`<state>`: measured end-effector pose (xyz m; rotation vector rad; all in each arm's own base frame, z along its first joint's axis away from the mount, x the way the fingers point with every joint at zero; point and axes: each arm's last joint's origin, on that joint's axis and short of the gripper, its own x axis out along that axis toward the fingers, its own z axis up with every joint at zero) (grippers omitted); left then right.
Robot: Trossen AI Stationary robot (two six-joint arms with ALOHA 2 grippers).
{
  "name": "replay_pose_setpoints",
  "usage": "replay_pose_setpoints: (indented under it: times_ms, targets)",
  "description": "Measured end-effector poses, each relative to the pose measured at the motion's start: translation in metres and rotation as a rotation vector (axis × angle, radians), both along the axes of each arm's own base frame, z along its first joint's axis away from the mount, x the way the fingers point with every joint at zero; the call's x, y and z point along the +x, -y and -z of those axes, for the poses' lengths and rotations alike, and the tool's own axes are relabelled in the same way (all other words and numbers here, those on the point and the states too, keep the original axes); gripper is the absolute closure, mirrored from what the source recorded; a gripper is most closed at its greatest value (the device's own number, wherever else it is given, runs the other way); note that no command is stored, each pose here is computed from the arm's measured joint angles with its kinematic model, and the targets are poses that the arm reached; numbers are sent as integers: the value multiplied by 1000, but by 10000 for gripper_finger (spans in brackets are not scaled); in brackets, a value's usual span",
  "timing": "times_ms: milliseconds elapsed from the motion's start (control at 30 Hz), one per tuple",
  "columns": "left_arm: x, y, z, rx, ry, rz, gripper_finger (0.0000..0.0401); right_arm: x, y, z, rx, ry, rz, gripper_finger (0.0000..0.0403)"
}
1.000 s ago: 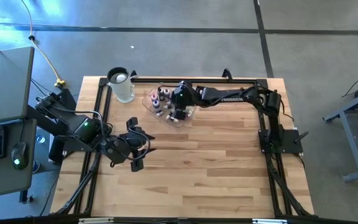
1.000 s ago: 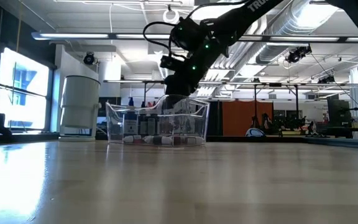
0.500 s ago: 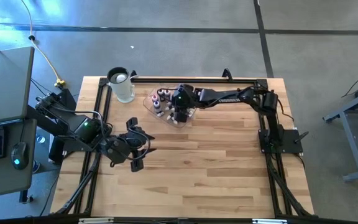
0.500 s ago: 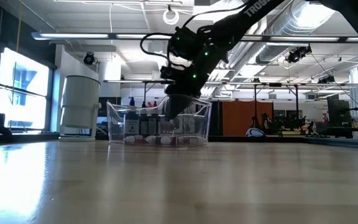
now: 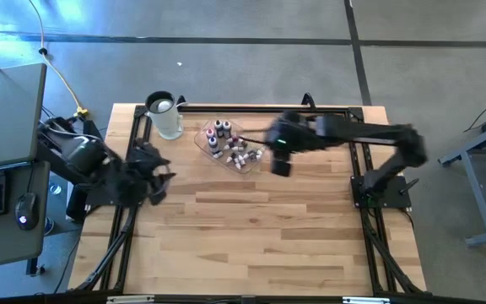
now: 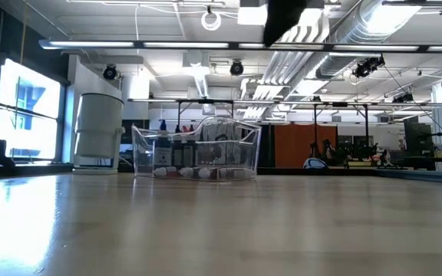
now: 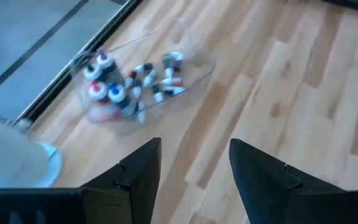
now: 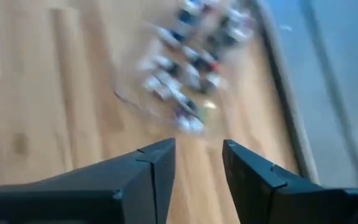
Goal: Pick & Place food coloring
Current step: Return to Home Position
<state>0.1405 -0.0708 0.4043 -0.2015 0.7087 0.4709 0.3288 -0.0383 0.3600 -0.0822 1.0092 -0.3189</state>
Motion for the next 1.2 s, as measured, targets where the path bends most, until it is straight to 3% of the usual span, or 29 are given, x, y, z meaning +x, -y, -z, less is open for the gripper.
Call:
replay_pose_setpoints:
  times_ms: [133,233,400,567,667,733,900,1000,1100,1200]
  targets:
    - [-31,-1,22,-3,-2,77,215,-63,-26,-13,-111,45,124,288]
    - [-47,2,56,21,39,178,215,-112,-44,5,-123,136,127,295]
    - [-64,-1,115,5,256,286,215,-167,-58,64,-42,359,-15,296]
    - [-63,2,142,-36,531,508,215,-193,-60,102,33,646,-259,296]
    - [-64,3,151,36,729,748,215,-207,-59,115,47,773,-364,297]
    - [-64,0,159,136,805,826,215,-216,-58,123,52,822,-386,297]
    - [-69,-21,172,249,771,727,215,-239,-53,136,44,868,-391,295]
    - [-77,-34,169,281,822,654,215,-250,-51,133,58,978,-387,297]
    - [-77,-37,165,308,855,669,215,-255,-50,131,43,1051,-394,297]
    - [-73,-34,173,319,858,730,215,-252,-51,136,33,1021,-417,295]
